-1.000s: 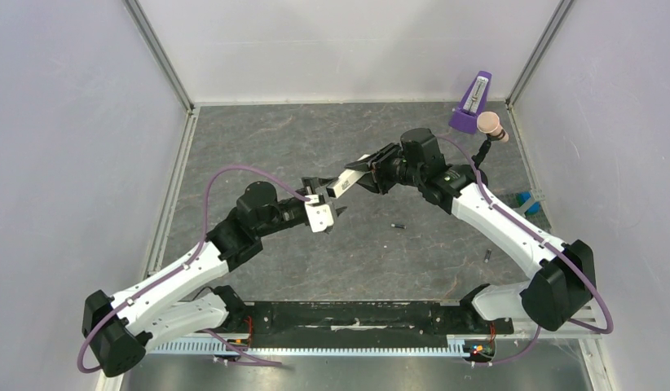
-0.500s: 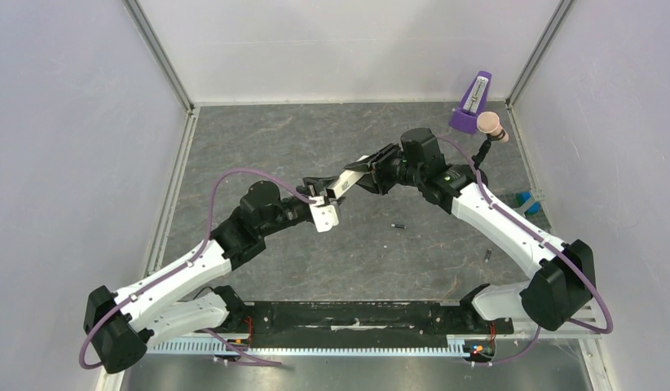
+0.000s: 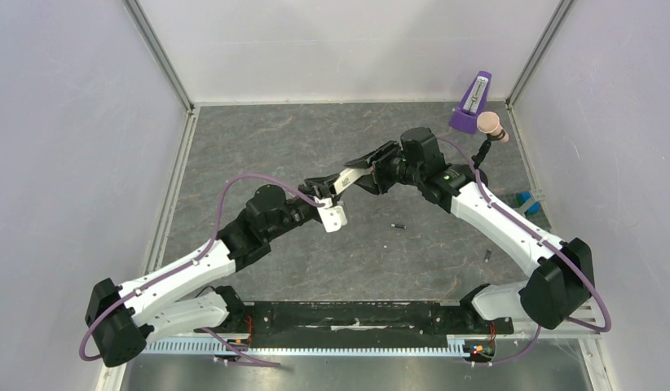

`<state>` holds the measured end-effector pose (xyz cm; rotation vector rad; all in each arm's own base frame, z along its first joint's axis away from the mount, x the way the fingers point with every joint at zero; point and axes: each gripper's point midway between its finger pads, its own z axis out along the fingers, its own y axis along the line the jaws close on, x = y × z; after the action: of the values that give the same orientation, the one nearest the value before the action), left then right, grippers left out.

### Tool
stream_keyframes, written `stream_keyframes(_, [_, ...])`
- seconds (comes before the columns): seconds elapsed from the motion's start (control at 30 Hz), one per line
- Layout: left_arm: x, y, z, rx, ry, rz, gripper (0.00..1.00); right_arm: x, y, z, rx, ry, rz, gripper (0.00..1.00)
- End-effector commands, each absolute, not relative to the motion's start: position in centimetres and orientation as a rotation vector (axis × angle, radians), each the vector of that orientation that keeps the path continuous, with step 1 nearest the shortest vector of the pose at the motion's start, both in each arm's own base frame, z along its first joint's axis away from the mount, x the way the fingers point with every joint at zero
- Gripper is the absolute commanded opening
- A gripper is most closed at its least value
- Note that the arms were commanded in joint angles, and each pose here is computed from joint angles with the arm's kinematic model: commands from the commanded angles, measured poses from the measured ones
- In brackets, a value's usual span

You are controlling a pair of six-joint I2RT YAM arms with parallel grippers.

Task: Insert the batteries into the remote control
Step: Adjust the remote control.

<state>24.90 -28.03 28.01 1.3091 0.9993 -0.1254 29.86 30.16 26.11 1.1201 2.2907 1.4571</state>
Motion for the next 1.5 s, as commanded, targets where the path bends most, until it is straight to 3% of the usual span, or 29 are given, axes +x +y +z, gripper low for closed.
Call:
stream_keyframes(0.0, [25.9,-27.5,30.7,1.126,1.084,-0.164,0.02,29.5,31.0,28.7,0.943,2.246,1.548,0.59])
stream_keyframes(0.1, [26.0,-26.6,31.2,1.032,1.189,-0.207,0.02,29.0,30.1,27.7,0.851,2.241,1.527,0.76])
stream_keyframes(0.33, [24.9,-23.4,33.5,0.762,1.349,-0.335,0.02,27.2,27.3,26.7,0.537,2.102,1.598,0.98])
stream_keyframes(0.5, [23.0,-22.1,35.0,0.623,1.488,-0.530,0.02,24.1,24.9,32.7,0.146,1.696,1.897,0.98])
stream_keyframes(0.73, [20.7,-22.7,36.6,0.618,1.491,-0.889,0.02,25.4,25.2,37.4,-0.142,1.637,1.676,0.98])
stream_keyframes(0.93, [19.4,-23.7,38.4,0.767,1.379,-1.125,0.02,26.2,25.8,37.4,-0.125,1.701,1.700,0.98])
stream_keyframes(1.2, [19.3,-24.2,39.0,0.859,1.243,-1.109,0.02,26.3,25.8,36.0,-0.125,1.797,1.646,0.98])
stream_keyframes(1.47, [19.3,-24.5,39.0,0.896,1.115,-1.077,0.02,25.0,26.7,37.0,-0.136,1.788,1.773,0.96])
